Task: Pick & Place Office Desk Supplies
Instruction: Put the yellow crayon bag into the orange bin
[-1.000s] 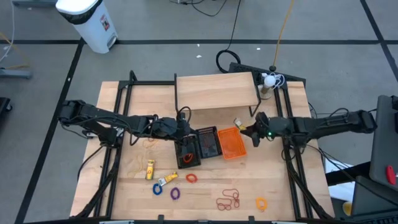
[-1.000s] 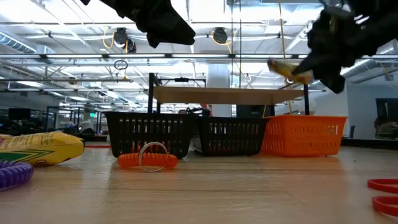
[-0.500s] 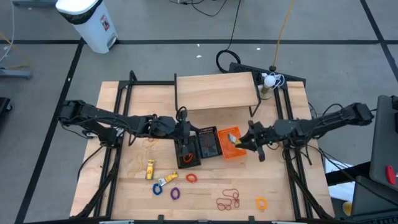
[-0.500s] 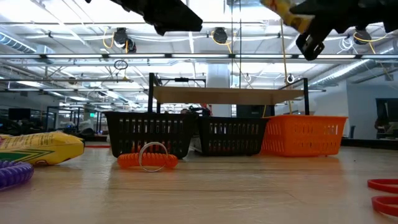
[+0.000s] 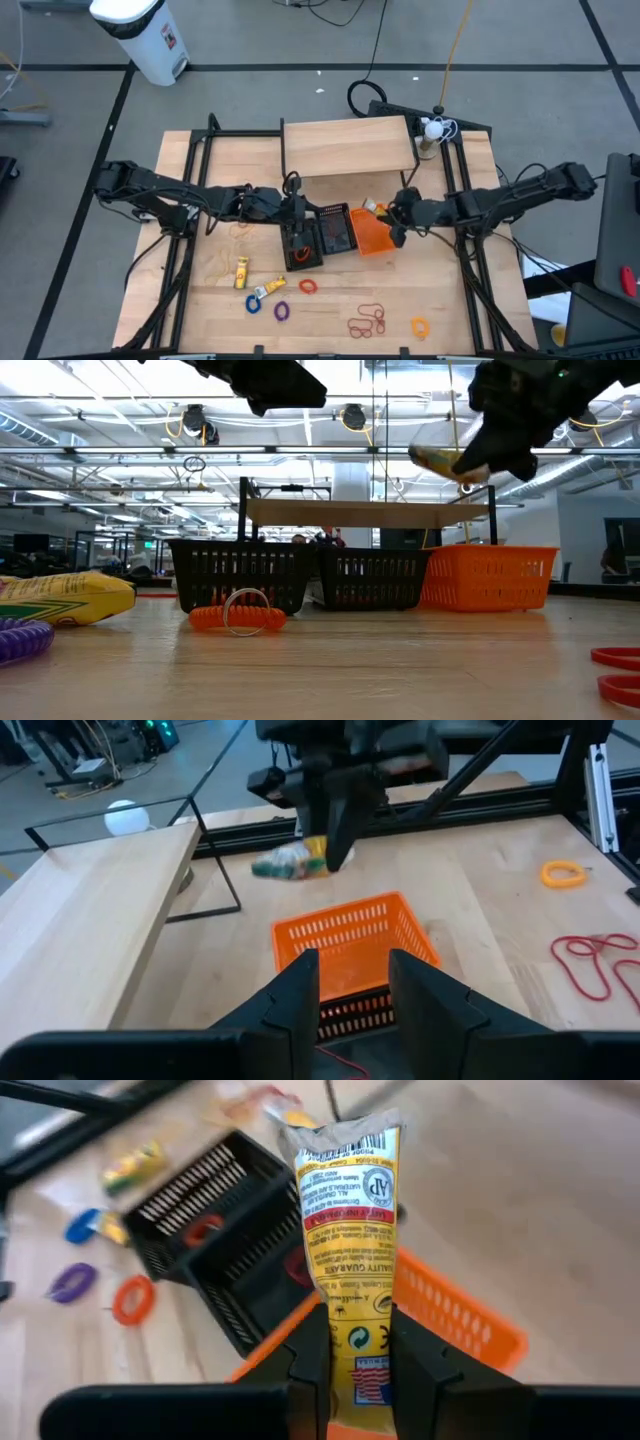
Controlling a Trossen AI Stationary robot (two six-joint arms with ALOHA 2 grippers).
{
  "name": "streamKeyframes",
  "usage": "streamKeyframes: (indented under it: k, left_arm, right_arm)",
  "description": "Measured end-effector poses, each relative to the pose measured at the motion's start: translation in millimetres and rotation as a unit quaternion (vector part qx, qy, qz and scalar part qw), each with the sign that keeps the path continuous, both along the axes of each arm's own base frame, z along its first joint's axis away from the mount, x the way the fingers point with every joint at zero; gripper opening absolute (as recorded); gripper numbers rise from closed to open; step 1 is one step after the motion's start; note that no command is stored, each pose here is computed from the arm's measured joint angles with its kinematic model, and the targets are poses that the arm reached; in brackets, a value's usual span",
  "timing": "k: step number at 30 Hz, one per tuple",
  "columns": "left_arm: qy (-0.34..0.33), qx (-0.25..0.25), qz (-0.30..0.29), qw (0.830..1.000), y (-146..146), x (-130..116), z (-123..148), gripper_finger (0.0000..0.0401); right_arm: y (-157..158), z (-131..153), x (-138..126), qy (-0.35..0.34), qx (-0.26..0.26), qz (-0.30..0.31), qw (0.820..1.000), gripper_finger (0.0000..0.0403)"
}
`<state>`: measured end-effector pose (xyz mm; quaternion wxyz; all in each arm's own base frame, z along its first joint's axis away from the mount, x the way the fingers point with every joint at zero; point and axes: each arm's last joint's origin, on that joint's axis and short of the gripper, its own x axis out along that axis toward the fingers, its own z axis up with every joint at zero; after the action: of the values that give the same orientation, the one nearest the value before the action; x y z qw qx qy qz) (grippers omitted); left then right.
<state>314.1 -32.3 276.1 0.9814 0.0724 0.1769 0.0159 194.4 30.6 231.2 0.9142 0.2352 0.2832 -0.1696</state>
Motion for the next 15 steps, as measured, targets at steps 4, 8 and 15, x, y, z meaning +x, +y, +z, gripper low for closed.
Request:
streamKeyframes:
  k: [4, 8, 15]
  left_arm:
    - [0.0, 0.002, 0.004, 1.0, 0.6, 0.0, 0.0, 0.0124]
    - [-0.001, 0.005, 0.012, 1.0, 1.1, 0.0, 0.0, 0.0124]
    - [-0.001, 0.005, 0.012, 1.0, 1.1, 0.0, 0.1, 0.0124]
  right_arm:
    - [0.9, -11.4, 5.5, 0.033, 0.051, -0.021, 0.998, 0.0053]
    - [-0.5, -20.1, 12.3, 0.057, 0.079, -0.012, 0.995, 0.0053]
    - [-4.9, -21.1, 13.9, 0.059, 0.085, -0.015, 0.994, 0.0072]
